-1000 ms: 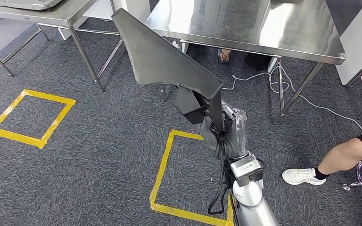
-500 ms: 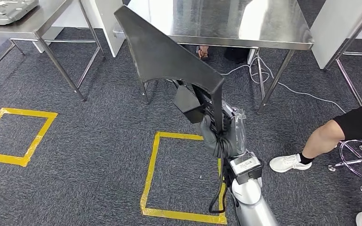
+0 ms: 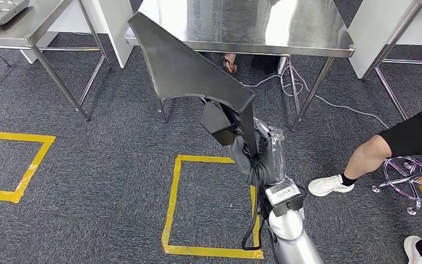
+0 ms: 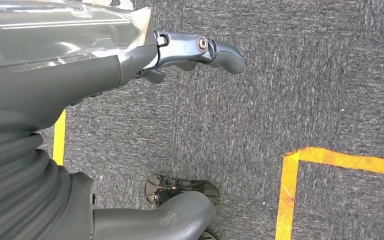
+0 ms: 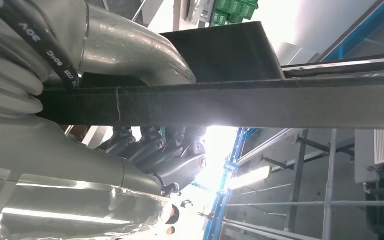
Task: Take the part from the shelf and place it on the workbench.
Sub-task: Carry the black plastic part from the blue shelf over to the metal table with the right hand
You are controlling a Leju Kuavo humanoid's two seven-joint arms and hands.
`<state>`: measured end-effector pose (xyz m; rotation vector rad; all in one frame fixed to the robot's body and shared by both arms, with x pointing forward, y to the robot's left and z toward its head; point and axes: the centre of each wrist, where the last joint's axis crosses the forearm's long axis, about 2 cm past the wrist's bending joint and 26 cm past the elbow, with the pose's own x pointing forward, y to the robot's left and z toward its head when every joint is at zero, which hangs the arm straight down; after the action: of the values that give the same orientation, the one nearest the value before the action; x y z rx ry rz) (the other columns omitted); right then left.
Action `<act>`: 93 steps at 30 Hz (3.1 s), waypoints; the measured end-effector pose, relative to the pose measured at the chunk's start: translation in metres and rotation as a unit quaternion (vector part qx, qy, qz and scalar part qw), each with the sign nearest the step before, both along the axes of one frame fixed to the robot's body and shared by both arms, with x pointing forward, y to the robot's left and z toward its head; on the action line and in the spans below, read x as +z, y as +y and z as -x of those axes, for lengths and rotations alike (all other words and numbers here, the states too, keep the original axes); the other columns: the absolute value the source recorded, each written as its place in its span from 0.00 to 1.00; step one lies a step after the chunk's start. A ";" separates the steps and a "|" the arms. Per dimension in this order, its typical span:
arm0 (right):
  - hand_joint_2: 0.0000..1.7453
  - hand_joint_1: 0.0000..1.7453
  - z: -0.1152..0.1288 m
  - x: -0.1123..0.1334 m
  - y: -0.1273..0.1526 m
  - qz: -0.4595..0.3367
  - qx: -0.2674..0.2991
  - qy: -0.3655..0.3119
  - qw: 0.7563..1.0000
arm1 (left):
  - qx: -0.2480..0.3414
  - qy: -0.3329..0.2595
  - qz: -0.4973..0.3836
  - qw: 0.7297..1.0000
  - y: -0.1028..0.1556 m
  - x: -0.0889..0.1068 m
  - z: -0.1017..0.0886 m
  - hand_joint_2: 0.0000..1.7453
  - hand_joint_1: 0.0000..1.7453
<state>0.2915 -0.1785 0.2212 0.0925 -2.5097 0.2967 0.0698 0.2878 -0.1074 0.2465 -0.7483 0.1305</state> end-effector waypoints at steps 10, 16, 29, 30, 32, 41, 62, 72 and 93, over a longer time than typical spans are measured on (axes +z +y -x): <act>1.00 1.00 0.000 0.000 0.000 0.000 0.000 0.000 1.000 | 0.000 0.000 0.000 1.000 0.000 0.000 0.000 1.00 0.00; 1.00 1.00 0.000 0.000 0.000 0.000 0.000 0.000 1.000 | 0.000 0.000 0.000 1.000 0.000 0.000 0.000 1.00 0.00; 1.00 1.00 0.000 -0.001 0.000 0.001 -0.001 -0.001 1.000 | -0.005 0.002 0.000 1.000 0.000 0.000 -0.001 1.00 0.00; 1.00 1.00 0.000 -0.001 0.000 0.001 -0.001 -0.001 1.000 | -0.005 0.002 0.000 1.000 0.000 0.000 -0.001 1.00 0.00; 1.00 1.00 0.000 -0.001 0.000 0.001 -0.001 -0.001 1.000 | -0.006 0.002 0.002 1.000 0.000 0.000 -0.001 1.00 0.00; 1.00 1.00 0.000 -0.001 0.000 0.002 -0.002 -0.001 1.000 | -0.011 0.000 0.009 1.000 -0.001 0.000 -0.001 1.00 0.00; 1.00 1.00 0.000 -0.002 0.000 0.000 -0.007 0.000 1.000 | -0.011 -0.002 0.010 1.000 0.000 0.000 -0.002 1.00 0.00; 1.00 1.00 0.001 -0.003 -0.001 0.000 -0.009 0.001 1.000 | -0.011 -0.004 0.009 1.000 0.001 0.001 -0.005 1.00 0.00; 1.00 1.00 0.003 -0.007 -0.003 0.004 -0.011 0.005 1.000 | -0.013 -0.005 0.010 1.000 0.001 0.001 -0.004 1.00 0.00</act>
<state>0.2885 -0.1814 0.2139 0.0638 -2.4971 0.2971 0.0742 0.2883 -0.1067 0.2183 -0.7586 0.1151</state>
